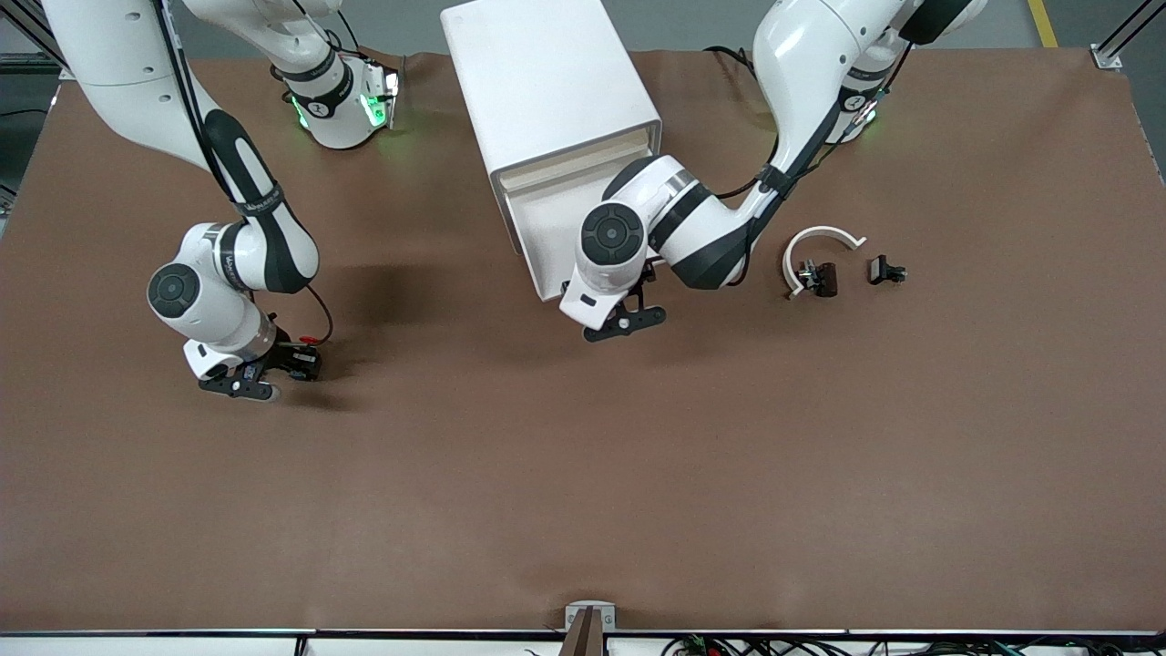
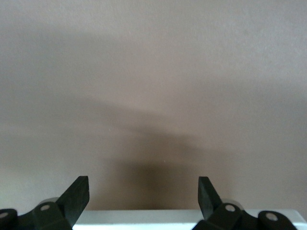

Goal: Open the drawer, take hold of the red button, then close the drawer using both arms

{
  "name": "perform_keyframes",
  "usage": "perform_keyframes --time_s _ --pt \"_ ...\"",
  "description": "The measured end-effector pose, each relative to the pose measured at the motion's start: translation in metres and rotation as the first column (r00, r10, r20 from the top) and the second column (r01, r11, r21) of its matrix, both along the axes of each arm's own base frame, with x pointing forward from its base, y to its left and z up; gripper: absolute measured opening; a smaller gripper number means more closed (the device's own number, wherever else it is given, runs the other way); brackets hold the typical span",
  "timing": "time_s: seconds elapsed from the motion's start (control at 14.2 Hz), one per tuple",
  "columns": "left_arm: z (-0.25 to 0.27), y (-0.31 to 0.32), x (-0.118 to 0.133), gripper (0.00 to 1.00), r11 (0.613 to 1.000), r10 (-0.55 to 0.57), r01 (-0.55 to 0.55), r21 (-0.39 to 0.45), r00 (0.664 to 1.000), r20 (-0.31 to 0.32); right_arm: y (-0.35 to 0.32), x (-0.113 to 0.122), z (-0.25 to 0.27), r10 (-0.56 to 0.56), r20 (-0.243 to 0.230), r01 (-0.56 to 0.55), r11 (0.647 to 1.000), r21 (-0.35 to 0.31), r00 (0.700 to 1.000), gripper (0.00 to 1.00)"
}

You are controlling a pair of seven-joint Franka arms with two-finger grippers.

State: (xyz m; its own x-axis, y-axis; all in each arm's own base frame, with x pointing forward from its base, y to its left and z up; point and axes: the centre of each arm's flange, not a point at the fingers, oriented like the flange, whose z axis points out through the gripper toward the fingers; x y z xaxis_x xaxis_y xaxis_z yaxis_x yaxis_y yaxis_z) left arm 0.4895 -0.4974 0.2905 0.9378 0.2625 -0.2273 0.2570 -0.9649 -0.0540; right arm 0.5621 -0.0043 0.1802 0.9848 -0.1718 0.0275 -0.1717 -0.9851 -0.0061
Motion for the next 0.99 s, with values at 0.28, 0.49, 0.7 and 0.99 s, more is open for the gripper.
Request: perform_keyframes --time_s 0.28,0.49,0.7,0.99 --pt "-0.002 -0.013 -0.023 1.0 1.0 0.005 -0.005 0.002 0.997 -0.071 -0.01 0.003 0.002 0.005 0.007 -0.005 1.0 -0.001 1.0 0.57" --pt "-0.005 -0.02 -0.041 1.0 1.0 0.019 -0.018 0.01 0.991 -0.131 -0.012 0.01 0.008 0.011 0.021 -0.011 1.0 -0.001 1.0 0.85" --pt "-0.007 -0.028 -0.06 1.0 0.999 0.037 -0.037 0.002 0.976 -0.214 -0.011 0.014 0.012 0.016 0.015 -0.016 1.0 0.001 1.0 1.0" --pt "-0.008 -0.034 -0.074 1.0 0.997 0.061 -0.071 -0.018 0.945 -0.321 -0.008 0.028 0.038 0.029 -0.053 -0.028 0.999 0.017 0.998 1.0"
